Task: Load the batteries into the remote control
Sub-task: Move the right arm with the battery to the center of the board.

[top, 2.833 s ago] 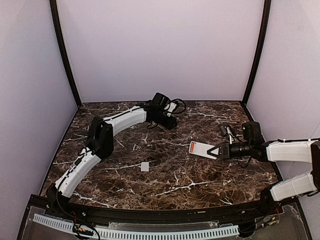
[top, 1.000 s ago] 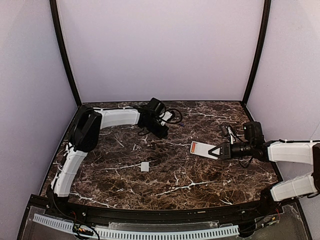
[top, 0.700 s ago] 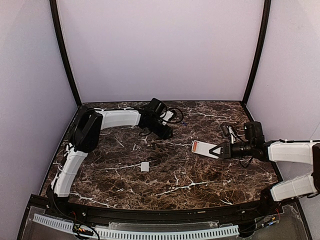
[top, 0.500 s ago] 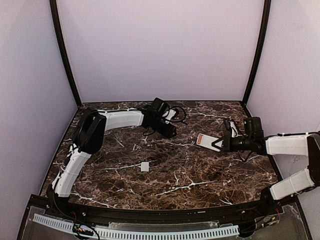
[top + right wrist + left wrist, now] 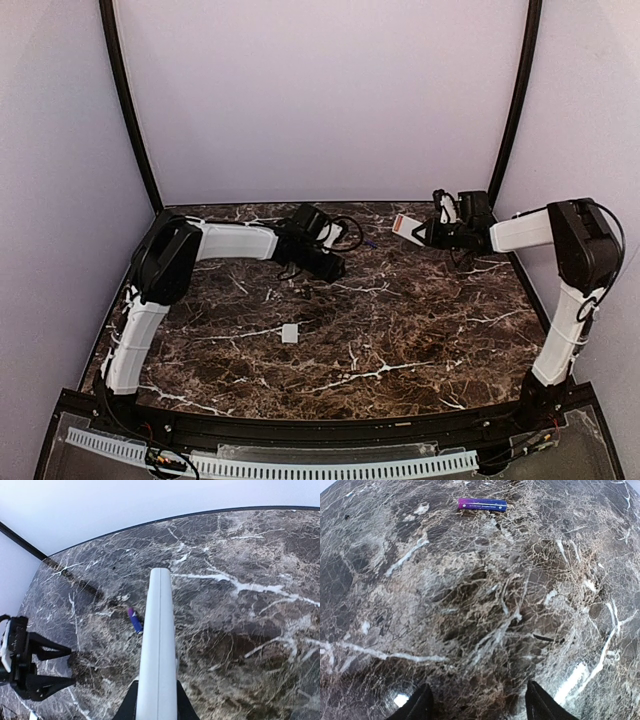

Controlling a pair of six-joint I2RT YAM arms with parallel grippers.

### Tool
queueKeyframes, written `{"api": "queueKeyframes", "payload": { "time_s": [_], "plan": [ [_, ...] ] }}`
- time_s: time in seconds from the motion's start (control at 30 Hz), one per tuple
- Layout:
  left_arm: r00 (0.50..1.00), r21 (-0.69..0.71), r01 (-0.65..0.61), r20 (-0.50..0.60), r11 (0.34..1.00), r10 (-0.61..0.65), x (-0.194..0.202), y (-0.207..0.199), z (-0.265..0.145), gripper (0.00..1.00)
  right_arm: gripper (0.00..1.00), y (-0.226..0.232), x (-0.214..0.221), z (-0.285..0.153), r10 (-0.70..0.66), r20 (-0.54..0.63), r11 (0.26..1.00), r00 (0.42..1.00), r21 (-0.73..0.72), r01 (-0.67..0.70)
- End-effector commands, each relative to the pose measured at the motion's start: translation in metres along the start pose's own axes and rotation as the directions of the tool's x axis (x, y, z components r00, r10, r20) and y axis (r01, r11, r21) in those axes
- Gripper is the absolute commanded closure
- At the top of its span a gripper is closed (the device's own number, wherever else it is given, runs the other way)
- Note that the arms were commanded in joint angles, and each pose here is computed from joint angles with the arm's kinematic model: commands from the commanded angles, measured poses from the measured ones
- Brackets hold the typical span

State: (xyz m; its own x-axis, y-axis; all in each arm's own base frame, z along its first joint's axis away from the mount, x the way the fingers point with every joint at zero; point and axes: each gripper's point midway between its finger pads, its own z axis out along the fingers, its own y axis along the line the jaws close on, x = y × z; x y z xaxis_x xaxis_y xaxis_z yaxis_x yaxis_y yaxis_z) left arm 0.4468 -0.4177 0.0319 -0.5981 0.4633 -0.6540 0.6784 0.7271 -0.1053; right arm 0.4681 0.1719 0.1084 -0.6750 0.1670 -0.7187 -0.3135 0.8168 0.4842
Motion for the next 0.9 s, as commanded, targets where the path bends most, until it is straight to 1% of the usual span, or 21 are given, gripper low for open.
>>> {"api": "queueKeyframes", "payload": {
  "time_s": [0.0, 0.33, 0.5, 0.67, 0.87],
  "plan": [
    [0.999, -0.007, 0.034, 0.015, 0.999, -0.034, -0.004, 0.005, -0.019, 0.36, 1.00, -0.009, -0.023, 0.024, -0.022, 0.037, 0.999, 0.999, -0.025, 0.023],
    [0.998, -0.002, 0.054, 0.019, 0.999, -0.054, 0.003, 0.011, -0.021, 0.33, 1.00, -0.011, -0.012, 0.059, 0.013, -0.019, 0.992, 1.000, -0.128, -0.015],
    [0.997, 0.004, 0.075, 0.032, 0.997, -0.075, 0.002, 0.015, -0.021, 0.33, 1.00, -0.007, 0.005, 0.068, 0.082, -0.080, 0.976, 0.993, -0.196, -0.096],
    [0.996, -0.001, 0.078, 0.033, 0.997, -0.078, 0.002, 0.018, -0.021, 0.33, 1.00, -0.007, 0.028, 0.068, 0.130, -0.135, 0.962, 0.982, -0.223, -0.158],
    [0.995, -0.009, 0.088, 0.043, 0.996, -0.087, 0.002, 0.023, -0.019, 0.32, 1.00, 0.011, 0.057, 0.062, 0.143, -0.214, 0.936, 0.966, -0.287, -0.202]
  ]
}}
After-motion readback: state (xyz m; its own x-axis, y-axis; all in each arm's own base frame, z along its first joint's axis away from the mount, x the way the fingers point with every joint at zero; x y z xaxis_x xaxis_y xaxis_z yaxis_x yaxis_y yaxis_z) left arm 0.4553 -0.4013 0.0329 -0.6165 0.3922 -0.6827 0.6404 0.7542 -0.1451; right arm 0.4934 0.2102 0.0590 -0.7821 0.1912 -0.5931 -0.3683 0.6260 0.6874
